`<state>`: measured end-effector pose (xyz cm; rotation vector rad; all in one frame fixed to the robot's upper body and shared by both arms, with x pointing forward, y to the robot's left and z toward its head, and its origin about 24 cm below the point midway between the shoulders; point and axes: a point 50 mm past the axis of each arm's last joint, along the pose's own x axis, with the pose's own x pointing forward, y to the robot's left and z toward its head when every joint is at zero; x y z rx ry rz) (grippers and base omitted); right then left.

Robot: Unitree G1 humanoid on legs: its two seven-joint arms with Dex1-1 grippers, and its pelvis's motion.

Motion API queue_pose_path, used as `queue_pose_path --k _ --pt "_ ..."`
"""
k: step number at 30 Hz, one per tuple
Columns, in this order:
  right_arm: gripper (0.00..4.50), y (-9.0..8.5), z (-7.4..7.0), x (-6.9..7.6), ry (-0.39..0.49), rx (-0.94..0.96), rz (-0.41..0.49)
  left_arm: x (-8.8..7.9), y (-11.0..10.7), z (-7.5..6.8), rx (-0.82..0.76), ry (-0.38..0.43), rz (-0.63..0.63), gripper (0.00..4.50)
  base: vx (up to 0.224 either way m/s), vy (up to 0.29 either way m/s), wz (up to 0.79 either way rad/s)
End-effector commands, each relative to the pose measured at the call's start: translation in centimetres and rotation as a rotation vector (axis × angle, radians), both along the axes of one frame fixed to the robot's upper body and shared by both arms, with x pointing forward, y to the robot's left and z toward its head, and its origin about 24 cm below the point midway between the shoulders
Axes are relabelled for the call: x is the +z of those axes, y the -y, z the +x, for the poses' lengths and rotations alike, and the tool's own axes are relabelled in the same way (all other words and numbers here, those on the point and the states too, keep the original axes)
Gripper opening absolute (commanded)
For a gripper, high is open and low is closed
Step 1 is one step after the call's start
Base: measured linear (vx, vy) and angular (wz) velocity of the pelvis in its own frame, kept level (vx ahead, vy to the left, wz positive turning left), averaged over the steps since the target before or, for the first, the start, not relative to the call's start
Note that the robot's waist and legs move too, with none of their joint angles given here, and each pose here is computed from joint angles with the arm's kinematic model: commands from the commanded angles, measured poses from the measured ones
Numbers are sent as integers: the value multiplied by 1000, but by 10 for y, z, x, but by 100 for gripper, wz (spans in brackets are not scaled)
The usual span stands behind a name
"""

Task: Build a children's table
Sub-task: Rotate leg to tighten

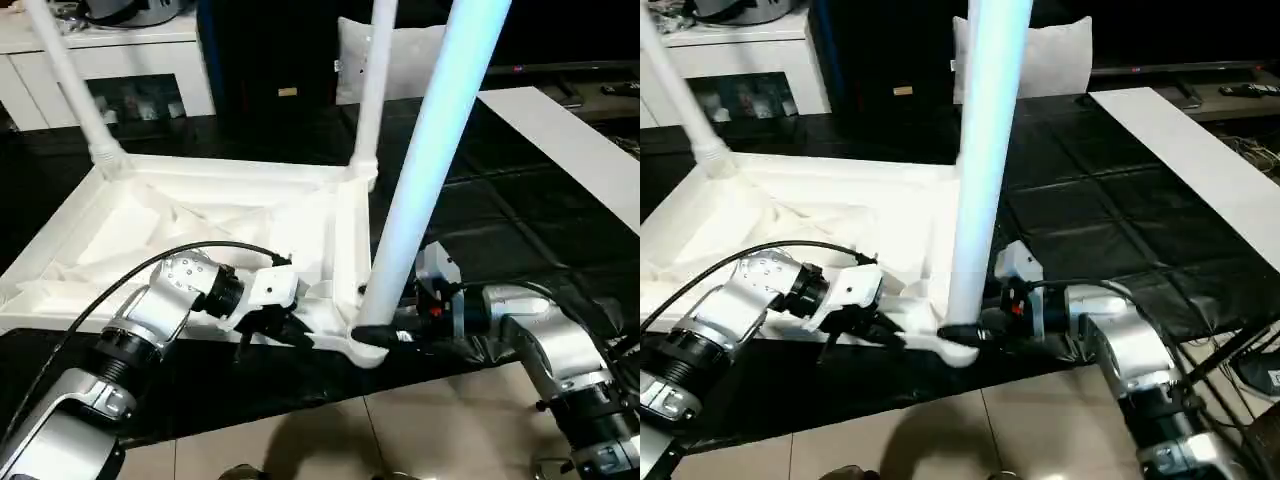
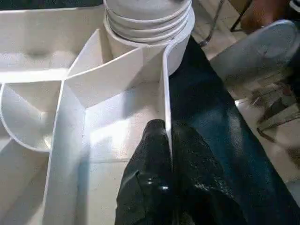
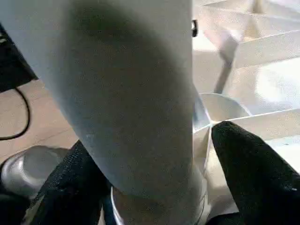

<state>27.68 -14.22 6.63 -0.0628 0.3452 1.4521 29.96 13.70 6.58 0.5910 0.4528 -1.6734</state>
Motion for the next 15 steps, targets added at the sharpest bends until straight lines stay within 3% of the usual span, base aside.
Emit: queue_pose_path --k 1,10,15 --pt "320 -2 1 7 15 39 -2 11 8 2 -94 35 14 0 0 0 0" --pt "239 -7 -4 7 -19 77 17 12 9 4 -75 39 -4 0 0 0 0" --pt "222 -15 -7 8 -36 64 69 11 10 4 -50 44 -15 0 0 0 0"
